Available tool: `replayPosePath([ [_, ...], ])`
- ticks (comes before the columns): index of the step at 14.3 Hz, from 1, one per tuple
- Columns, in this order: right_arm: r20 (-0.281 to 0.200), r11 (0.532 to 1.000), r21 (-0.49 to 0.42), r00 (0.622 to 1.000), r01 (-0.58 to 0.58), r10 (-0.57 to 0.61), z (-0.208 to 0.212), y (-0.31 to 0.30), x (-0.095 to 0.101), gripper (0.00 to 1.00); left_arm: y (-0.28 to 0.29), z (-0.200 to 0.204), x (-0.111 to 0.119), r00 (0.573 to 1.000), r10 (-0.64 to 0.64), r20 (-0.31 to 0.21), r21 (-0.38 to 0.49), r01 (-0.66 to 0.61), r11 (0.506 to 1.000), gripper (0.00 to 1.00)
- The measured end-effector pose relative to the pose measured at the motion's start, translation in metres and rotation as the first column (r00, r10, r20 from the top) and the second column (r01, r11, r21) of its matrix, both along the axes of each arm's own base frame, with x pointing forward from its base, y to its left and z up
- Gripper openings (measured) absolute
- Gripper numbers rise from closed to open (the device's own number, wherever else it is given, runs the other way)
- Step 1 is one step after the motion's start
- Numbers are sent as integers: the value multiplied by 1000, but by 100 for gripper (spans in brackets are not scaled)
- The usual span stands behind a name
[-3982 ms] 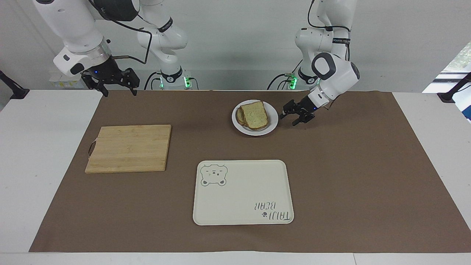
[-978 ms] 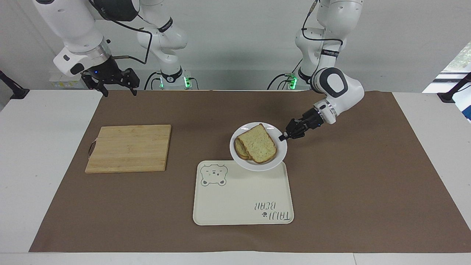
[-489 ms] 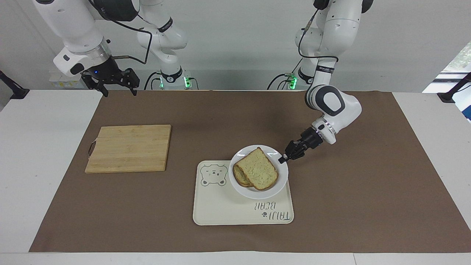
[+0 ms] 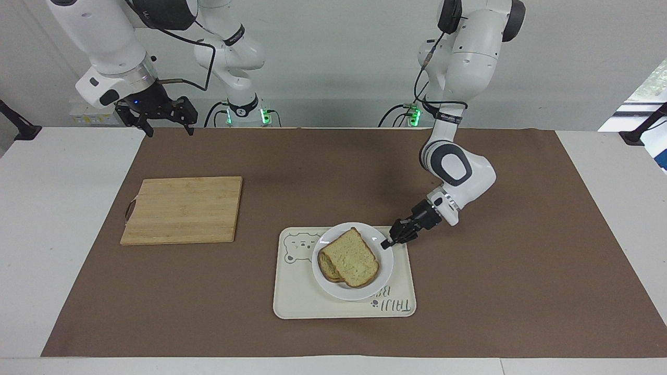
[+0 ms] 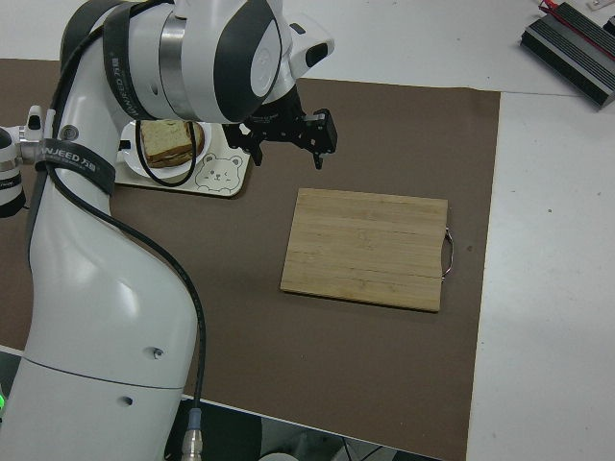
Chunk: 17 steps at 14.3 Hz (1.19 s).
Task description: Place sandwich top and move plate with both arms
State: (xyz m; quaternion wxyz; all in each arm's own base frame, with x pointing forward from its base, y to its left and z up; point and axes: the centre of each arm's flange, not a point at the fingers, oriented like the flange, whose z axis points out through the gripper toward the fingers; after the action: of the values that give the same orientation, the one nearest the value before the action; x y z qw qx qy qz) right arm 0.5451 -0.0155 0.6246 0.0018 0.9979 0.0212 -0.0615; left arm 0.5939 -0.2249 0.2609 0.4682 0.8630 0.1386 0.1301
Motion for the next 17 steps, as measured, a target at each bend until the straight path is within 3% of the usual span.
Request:
replayPosePath([
  [4, 0, 1000, 0, 1000, 0, 0, 0, 0, 0, 100, -10, 2, 7, 1000, -3, 18, 9, 3, 1000, 7],
  [8, 0, 1000, 0, 1000, 0, 0, 0, 0, 0, 100, -9, 12, 16, 997, -43, 63, 78, 38, 996, 50],
  [10, 0, 1000, 0, 1000, 0, 0, 0, 0, 0, 100, -3, 31, 30, 995, -23, 99, 149, 8, 989, 73],
  [12, 0, 1000, 0, 1000, 0, 0, 0, 0, 0, 100, -4, 56, 45, 995, -7, 100, 194, -12, 981, 97],
  [14, 0, 1000, 0, 1000, 0, 0, 0, 0, 0, 100, -5, 81, 56, 993, -15, 118, 235, -13, 972, 100],
  [17, 0, 1000, 0, 1000, 0, 0, 0, 0, 0, 100, 7, 124, 65, 982, -12, 186, 253, -36, 967, 100],
])
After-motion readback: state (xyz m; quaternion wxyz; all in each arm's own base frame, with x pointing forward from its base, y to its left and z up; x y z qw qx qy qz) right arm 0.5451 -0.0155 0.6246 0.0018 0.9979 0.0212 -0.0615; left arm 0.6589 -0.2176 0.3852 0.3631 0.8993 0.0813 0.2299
